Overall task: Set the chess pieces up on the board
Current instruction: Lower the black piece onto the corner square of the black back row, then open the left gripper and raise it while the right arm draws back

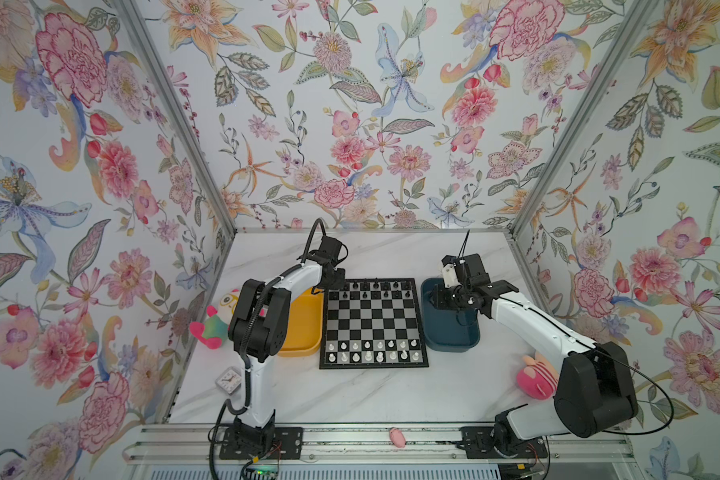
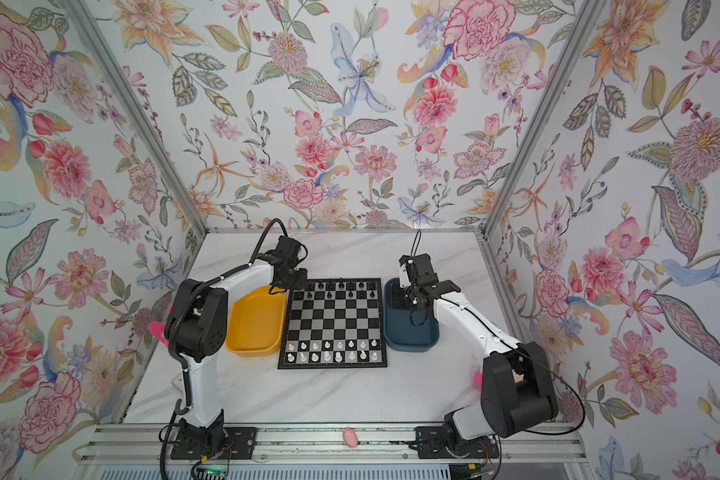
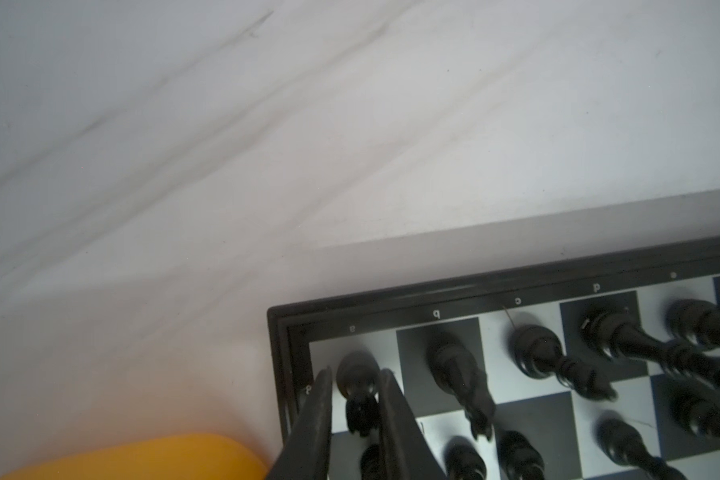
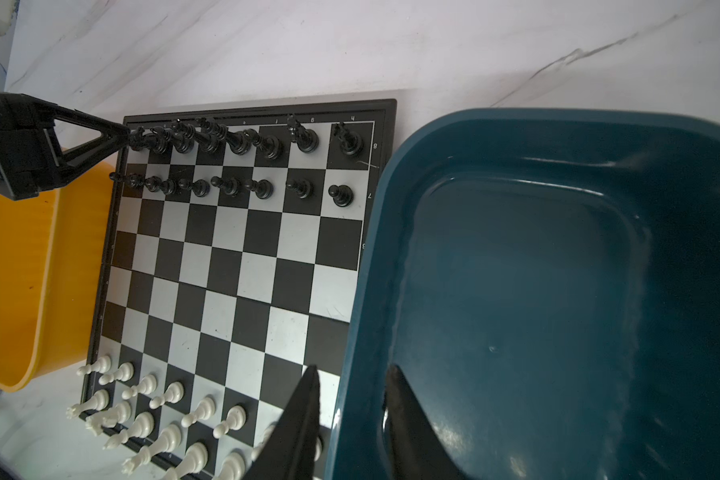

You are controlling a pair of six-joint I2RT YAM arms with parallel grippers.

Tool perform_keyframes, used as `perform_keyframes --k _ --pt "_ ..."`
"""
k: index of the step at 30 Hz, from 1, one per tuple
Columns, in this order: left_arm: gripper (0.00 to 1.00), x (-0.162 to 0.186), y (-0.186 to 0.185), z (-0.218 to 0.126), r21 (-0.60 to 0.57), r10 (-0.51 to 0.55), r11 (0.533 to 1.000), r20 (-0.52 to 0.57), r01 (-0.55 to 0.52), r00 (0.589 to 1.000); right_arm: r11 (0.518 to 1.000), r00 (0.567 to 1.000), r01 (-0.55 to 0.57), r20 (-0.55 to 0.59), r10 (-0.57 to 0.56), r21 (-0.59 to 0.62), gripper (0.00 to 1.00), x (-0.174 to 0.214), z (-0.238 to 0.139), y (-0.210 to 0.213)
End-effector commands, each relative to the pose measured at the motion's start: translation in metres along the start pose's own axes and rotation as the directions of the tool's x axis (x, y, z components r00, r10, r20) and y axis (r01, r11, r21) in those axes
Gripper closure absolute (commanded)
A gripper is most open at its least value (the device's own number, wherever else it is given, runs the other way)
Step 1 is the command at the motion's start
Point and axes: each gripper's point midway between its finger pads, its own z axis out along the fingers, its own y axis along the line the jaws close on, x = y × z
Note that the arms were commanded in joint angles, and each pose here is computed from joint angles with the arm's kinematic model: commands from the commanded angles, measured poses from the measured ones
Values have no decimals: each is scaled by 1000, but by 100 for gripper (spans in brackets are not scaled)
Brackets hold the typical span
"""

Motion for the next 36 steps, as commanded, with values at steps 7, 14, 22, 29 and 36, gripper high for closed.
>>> perform_keyframes --k 7,14,22,29,36 --pt "71 -7 2 -7 -29 23 999 12 -22 1000 1000 1000 -19 -11 20 7 70 4 1 -3" --pt "70 -13 3 -16 -34 23 999 31 -22 999 1000 1000 -17 -9 17 8 70 4 -1 -3" --pt "69 -22 3 -34 -36 20 999 75 -17 997 1000 1000 -15 6 15 8 70 2 -6 -2" --pt "67 -31 4 -55 -35 18 999 135 -13 991 1000 999 -14 36 14 24 68 0 -17 -4" --pt "66 -39 5 -78 -27 13 1000 209 -8 978 999 998 -12 68 10 41 65 -4 -29 -6"
